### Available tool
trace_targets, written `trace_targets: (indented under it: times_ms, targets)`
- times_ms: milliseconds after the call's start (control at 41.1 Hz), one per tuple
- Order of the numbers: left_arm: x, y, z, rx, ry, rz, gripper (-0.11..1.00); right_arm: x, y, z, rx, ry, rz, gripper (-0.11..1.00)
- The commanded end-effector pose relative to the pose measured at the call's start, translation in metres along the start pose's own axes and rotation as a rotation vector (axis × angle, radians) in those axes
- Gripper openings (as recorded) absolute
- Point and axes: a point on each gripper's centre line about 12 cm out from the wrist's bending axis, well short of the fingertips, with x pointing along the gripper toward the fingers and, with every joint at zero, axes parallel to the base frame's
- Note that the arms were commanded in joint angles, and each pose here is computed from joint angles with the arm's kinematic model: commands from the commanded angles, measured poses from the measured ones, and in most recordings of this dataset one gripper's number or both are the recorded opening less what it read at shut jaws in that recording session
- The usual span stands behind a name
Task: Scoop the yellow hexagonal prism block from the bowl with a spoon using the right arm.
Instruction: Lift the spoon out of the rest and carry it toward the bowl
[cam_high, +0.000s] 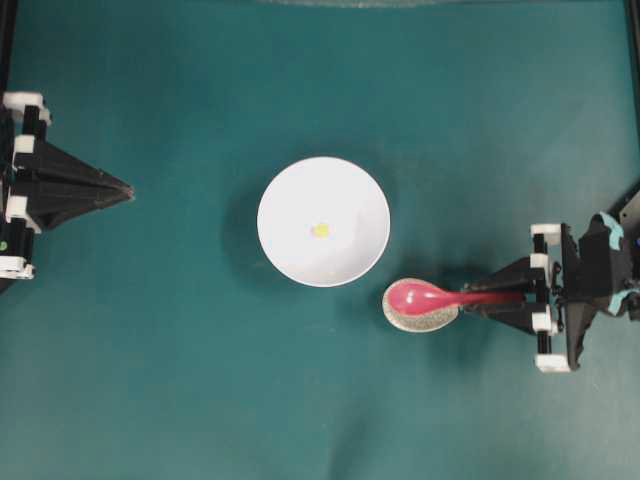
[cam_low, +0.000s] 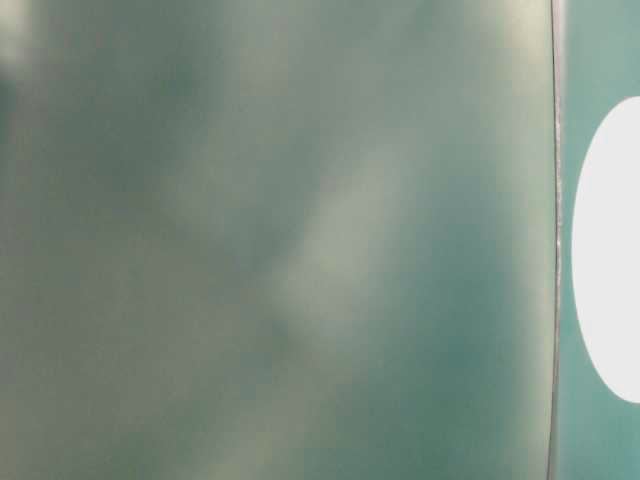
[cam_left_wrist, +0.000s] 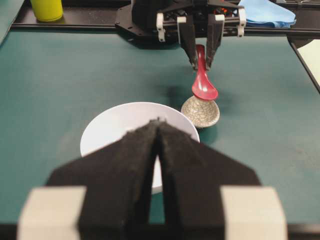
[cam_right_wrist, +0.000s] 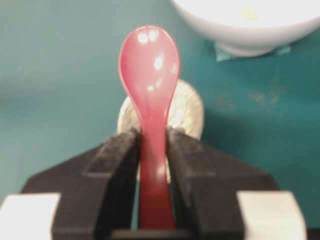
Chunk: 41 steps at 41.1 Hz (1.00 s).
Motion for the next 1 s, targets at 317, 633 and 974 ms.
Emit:
trace_targets:
  times_ms: [317, 633, 974]
  targets:
    - [0.002, -0.001, 0.012, 0.000, -0.029, -0.003, 0.02, -0.001, -0.023, 0.050, -0.006, -0.022, -0.043, 0.25]
    - [0.002, 0.000, 0.013, 0.000, -0.032, -0.001, 0.02, 0.001, -0.045, 0.097, 0.002, 0.041, -0.044, 0.25]
    - [0.002, 0.000, 0.013, 0.002, -0.037, -0.002, 0.02, 0.012, -0.066, 0.131, 0.052, 0.155, -0.031, 0.25]
